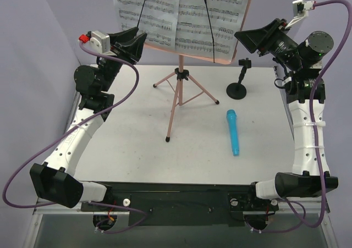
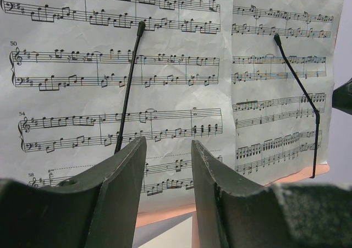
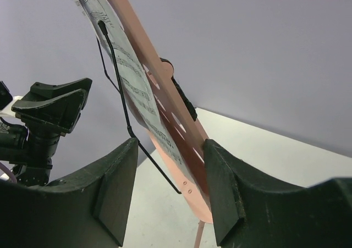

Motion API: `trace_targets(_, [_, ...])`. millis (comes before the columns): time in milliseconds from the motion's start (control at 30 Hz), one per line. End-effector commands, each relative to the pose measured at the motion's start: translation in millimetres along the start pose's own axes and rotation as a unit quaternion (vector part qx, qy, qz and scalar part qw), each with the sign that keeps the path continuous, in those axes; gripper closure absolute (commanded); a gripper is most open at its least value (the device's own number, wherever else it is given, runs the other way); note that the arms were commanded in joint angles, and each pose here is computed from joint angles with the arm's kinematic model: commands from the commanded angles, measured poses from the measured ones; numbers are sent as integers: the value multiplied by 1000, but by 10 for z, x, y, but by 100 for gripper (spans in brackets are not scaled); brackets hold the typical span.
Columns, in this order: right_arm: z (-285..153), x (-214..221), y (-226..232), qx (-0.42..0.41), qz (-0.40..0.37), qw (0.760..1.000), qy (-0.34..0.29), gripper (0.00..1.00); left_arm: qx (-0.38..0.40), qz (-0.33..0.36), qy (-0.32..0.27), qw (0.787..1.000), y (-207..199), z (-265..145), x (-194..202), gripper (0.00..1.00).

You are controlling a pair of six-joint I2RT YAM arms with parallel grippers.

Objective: Set up the instrument practice props

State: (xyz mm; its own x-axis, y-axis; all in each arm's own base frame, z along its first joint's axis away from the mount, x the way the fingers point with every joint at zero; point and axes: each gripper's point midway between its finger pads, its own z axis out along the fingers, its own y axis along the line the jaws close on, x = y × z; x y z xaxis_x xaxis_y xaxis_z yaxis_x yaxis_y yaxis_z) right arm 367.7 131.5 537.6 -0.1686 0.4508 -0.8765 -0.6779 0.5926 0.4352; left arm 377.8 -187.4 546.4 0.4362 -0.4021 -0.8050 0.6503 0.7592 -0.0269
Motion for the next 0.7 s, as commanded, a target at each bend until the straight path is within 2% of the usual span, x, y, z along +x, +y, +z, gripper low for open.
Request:
trace_targets(0, [19,-149,169,-25,-33,999,-20,54,6,3,-19,1000,-10,14,-100,52])
trace_targets(667, [-44,-72,297,-30,-49,998,-18,53,9,-2,-16,1000,-12,27,-55,52])
